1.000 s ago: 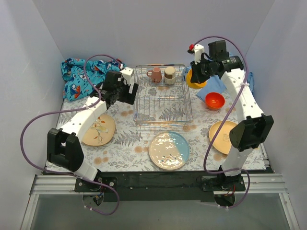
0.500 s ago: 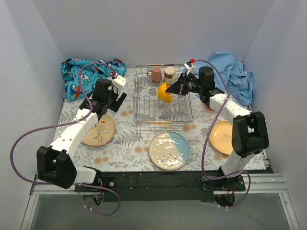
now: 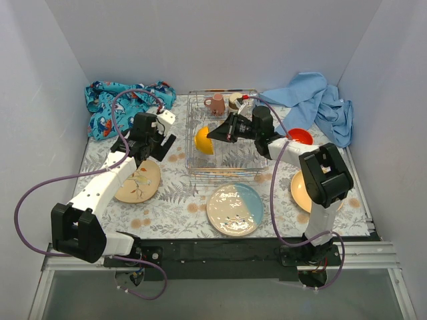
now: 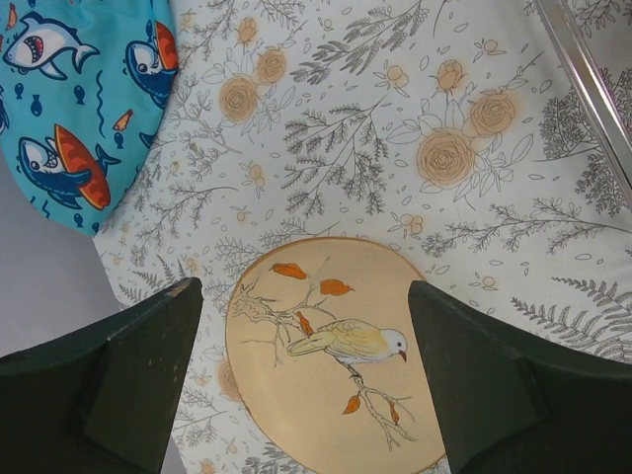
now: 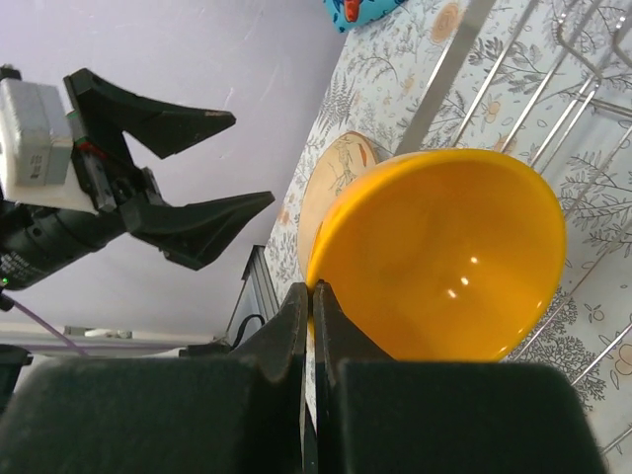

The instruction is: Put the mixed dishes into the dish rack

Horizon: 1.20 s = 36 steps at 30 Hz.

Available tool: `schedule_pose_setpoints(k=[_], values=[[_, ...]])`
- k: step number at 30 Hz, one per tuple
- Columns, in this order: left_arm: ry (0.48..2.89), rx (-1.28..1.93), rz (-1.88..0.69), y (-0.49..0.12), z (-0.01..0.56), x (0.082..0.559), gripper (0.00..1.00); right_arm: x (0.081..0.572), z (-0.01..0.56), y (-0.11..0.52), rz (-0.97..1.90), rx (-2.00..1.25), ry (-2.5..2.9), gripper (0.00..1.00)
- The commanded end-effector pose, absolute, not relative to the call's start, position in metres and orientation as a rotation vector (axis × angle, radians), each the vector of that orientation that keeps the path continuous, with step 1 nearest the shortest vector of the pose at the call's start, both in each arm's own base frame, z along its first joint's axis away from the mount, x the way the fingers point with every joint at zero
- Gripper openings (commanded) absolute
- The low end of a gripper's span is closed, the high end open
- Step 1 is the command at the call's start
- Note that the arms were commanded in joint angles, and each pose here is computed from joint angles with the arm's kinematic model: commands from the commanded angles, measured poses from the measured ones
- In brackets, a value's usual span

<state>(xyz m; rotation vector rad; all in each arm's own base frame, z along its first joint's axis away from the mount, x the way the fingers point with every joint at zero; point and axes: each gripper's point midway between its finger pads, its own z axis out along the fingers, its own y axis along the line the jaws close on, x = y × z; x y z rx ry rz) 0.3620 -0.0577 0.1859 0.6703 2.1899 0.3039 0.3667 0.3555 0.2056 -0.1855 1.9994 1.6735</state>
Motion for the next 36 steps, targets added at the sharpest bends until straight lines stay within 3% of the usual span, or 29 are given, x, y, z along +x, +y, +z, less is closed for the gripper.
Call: schedule_pose_setpoints(k=[1, 15, 21, 26, 30, 36], values=[[2.204, 0.667, 0.287, -0.057, 0.194, 0.358, 0.86, 0.386, 0.227, 0.364, 1.694, -0.139, 1.902, 0.01], [2.225, 0.653, 0.258, -0.058, 0.193, 0.363, 0.86, 0.396, 0.174, 0.364, 1.669, -0.021, 2.030, 0.01], [2.209, 0.644, 0.256, -0.059, 0.192, 0.365, 0.86, 0.388, 0.159, 0.335, 1.601, -0.015, 2.095, 0.01], [2.193, 0.639, 0.250, -0.059, 0.187, 0.362, 0.87, 0.384, 0.139, 0.293, 1.479, 0.013, 2.165, 0.10], [2.179, 0.633, 0.240, -0.059, 0.189, 0.359, 0.87, 0.391, 0.148, 0.261, 1.381, 0.010, 2.187, 0.34], [2.153, 0.624, 0.218, -0.062, 0.190, 0.357, 0.89, 0.405, 0.191, 0.225, 1.141, -0.138, 2.167, 0.50]])
